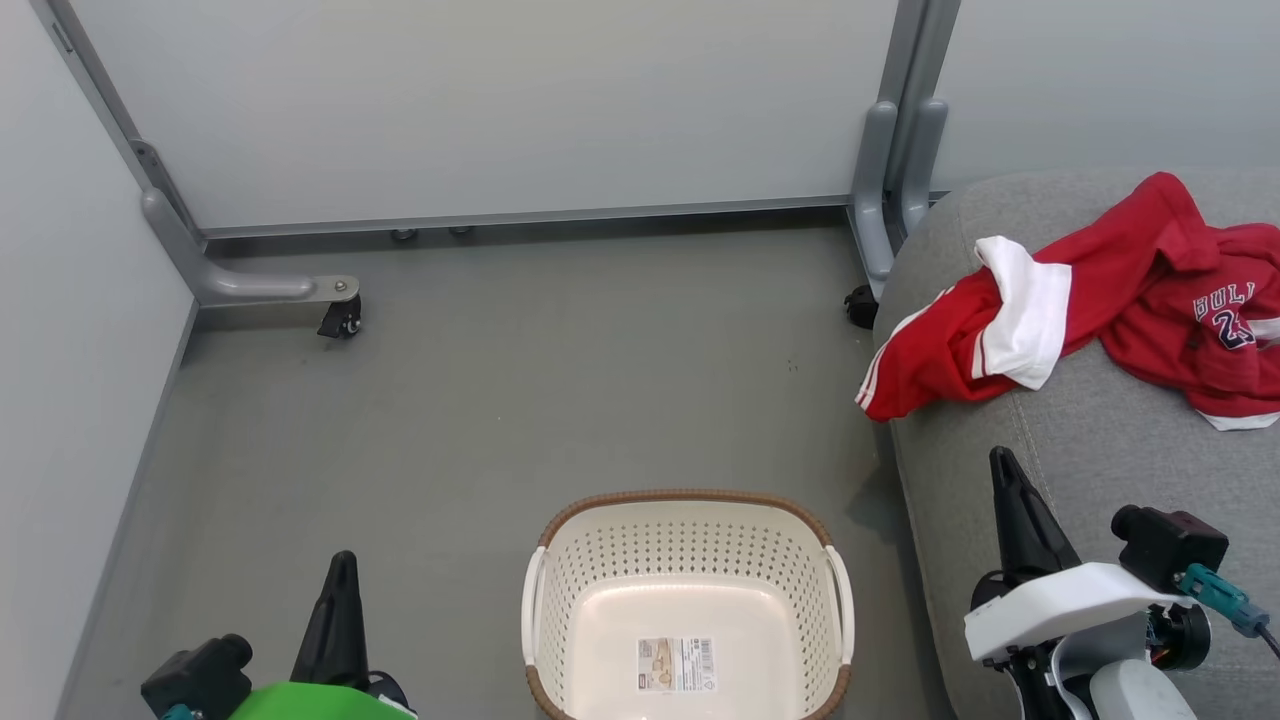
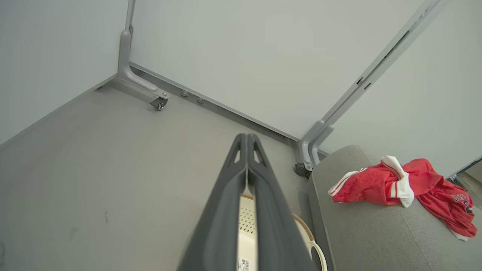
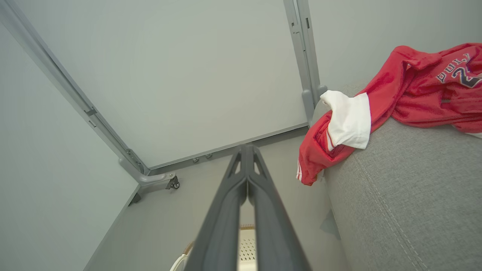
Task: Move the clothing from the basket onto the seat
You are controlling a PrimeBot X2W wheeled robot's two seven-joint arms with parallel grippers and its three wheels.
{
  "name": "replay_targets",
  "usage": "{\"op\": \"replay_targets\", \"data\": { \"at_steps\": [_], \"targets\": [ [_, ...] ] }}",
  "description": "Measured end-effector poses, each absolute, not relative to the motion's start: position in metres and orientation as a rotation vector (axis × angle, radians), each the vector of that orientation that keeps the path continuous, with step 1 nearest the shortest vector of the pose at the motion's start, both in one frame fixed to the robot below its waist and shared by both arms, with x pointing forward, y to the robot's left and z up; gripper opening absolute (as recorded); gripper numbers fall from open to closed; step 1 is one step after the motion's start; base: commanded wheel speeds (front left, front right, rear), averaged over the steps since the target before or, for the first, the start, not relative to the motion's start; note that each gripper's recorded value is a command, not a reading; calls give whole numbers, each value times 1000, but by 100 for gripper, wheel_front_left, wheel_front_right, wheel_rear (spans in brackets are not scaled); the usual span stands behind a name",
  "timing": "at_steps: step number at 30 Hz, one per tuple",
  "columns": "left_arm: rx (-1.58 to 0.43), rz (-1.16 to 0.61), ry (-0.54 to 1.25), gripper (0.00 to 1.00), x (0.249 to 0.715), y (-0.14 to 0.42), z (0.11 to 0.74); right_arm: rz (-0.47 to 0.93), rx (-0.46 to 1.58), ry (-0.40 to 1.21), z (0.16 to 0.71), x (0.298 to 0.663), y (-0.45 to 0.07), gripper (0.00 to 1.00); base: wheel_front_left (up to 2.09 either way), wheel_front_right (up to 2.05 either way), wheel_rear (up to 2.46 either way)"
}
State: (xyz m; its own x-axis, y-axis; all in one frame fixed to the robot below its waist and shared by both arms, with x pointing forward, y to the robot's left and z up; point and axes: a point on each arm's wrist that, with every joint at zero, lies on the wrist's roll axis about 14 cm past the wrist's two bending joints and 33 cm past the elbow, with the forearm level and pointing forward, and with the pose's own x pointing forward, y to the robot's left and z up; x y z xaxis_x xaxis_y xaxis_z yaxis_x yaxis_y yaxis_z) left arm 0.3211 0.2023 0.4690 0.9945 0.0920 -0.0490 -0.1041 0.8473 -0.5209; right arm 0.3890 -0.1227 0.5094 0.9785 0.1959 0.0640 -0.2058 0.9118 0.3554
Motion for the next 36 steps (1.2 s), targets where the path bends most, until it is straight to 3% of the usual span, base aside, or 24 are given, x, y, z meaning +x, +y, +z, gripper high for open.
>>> {"op": "replay_targets", "data": {
  "at_steps": [36],
  "targets": [
    [-996, 131, 26, 0, 345, 211, 477, 72, 888, 47, 501, 392, -156, 0, 0, 0, 0]
  ]
}}
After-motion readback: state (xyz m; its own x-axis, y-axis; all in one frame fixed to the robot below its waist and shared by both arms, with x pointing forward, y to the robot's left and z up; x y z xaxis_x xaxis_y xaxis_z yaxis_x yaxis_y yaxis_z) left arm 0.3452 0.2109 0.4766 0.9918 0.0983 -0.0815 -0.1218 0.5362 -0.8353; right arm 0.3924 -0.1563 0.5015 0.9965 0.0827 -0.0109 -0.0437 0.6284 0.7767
